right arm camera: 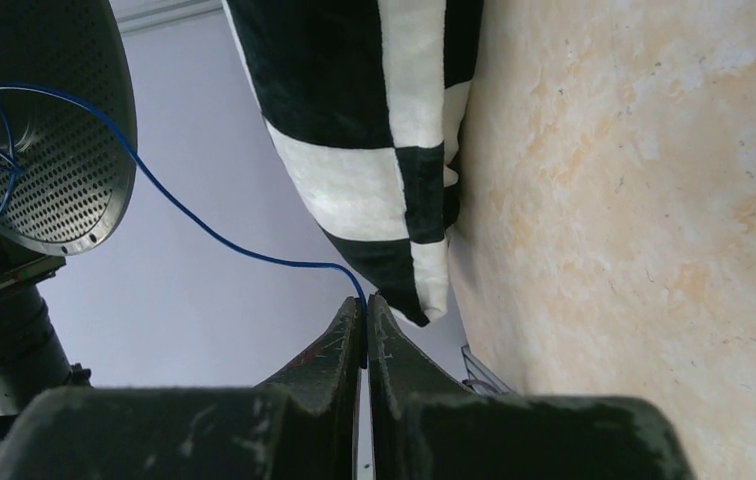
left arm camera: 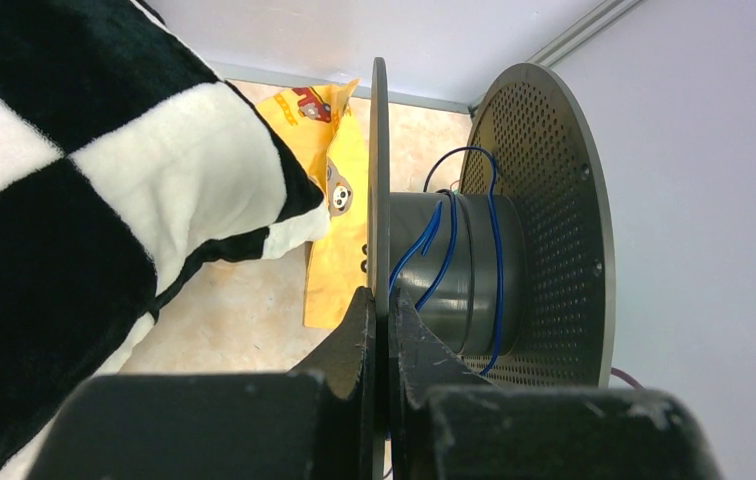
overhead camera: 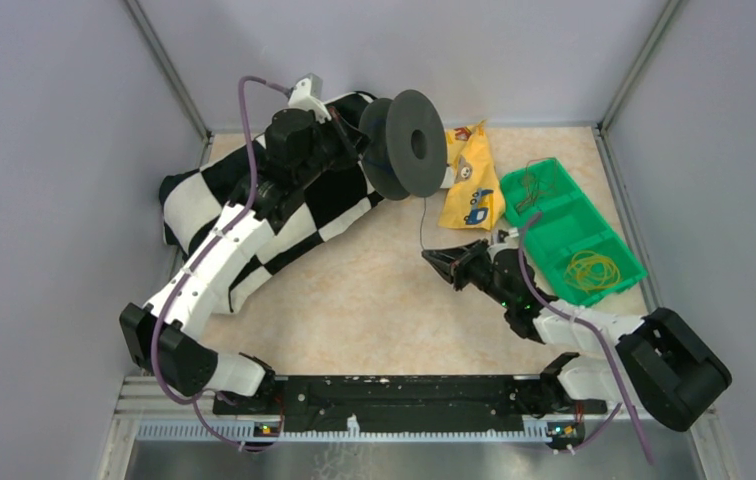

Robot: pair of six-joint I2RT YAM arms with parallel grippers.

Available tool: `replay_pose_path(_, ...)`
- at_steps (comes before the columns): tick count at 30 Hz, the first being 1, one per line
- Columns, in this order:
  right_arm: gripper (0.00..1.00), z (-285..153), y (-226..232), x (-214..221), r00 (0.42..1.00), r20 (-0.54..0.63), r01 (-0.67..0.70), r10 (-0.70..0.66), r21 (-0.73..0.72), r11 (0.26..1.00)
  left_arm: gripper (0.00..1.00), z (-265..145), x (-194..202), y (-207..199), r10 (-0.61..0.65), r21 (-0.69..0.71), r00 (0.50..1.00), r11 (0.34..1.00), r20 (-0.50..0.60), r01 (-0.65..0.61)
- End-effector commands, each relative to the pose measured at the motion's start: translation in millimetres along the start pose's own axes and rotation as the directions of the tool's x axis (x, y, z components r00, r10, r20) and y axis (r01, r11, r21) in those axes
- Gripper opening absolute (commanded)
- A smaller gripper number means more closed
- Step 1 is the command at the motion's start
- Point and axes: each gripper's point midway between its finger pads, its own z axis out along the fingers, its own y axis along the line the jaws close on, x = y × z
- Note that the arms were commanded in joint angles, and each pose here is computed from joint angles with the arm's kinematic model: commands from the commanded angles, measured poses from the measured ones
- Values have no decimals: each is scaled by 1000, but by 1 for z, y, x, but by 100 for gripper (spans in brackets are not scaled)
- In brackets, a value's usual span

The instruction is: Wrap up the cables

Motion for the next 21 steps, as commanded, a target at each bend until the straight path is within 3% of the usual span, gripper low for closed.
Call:
replay_pose_path(1, 0, -6, 6, -6, 998, 47, 42, -41, -19, 999, 0, -26, -46, -44, 32, 161, 989, 985, 146, -56)
replay_pose_path(4, 0, -7, -4, -27, 983, 104, 146, -152, 62, 987, 0, -31, -38, -47, 133, 193, 984, 969, 114, -154)
replay_pose_path(10, 0, -19, -2, -95, 947, 231, 202, -224, 115, 973, 0, -39, -7, -39, 319, 236, 948, 922, -12, -307)
replay_pose_path(17, 0, -30, 31, -171, 876, 302, 333, -376, 185, 925, 0, -75, 65, -35, 562, 516, 824, 730, -79, -448)
replay_pose_path(21, 0, -33, 65, -196, 813, 345, 422, -468, 203, 883, 0, -82, 101, -34, 630, 659, 769, 626, -111, -418)
